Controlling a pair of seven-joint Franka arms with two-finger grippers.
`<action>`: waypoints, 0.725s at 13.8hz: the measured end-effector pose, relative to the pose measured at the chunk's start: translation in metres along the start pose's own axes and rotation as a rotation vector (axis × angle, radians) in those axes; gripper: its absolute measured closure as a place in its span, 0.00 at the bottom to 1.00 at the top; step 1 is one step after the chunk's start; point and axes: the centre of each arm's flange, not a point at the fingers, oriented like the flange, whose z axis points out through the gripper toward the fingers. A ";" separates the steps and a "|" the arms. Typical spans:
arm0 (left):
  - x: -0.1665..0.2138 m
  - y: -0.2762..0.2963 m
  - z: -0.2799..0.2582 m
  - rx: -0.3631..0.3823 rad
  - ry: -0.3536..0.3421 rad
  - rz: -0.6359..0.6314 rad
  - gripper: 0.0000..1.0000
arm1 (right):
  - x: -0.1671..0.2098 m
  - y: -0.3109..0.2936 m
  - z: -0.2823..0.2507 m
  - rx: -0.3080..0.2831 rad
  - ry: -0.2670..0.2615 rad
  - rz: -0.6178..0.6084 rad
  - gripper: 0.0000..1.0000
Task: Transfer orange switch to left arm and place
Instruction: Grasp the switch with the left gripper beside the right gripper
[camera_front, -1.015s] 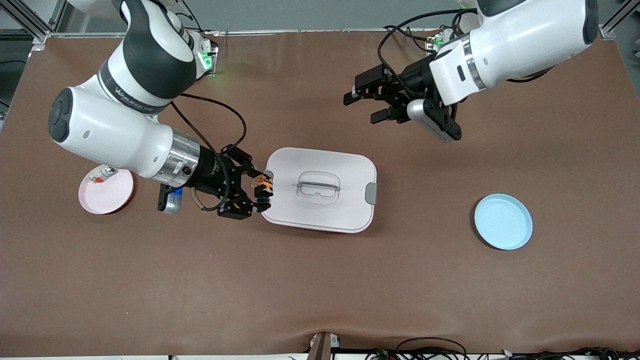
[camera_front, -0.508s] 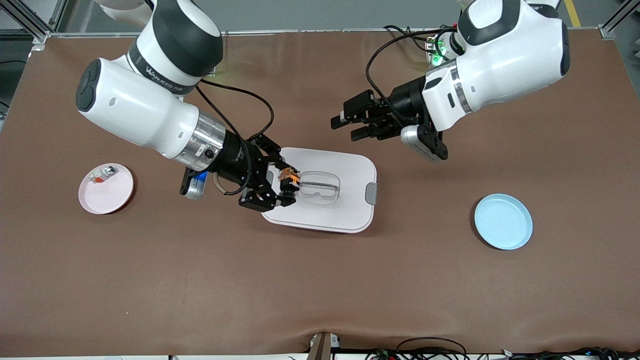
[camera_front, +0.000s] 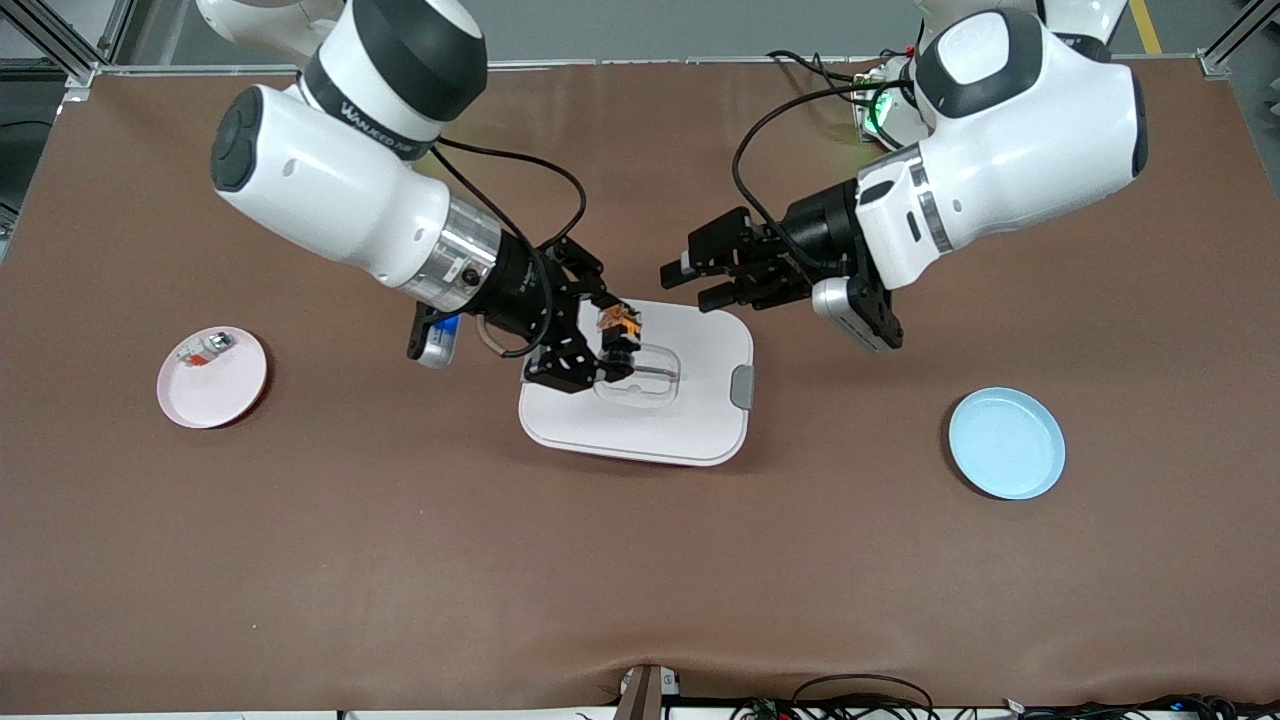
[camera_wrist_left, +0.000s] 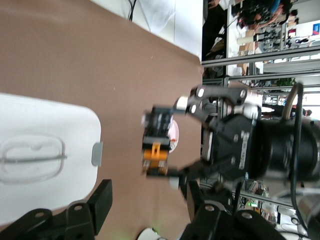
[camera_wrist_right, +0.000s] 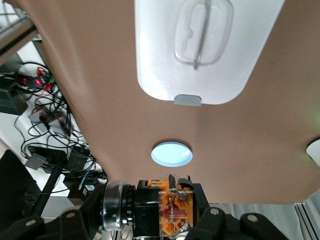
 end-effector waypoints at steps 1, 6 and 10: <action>0.002 -0.001 0.005 -0.005 0.017 0.013 0.31 | -0.004 0.004 0.003 -0.006 -0.001 0.005 0.28; 0.006 -0.006 0.023 -0.014 0.051 0.056 0.32 | -0.013 0.012 0.009 -0.016 -0.001 0.014 0.28; 0.007 -0.006 0.023 -0.014 0.052 0.079 0.34 | -0.013 0.013 0.009 -0.015 -0.001 0.015 0.28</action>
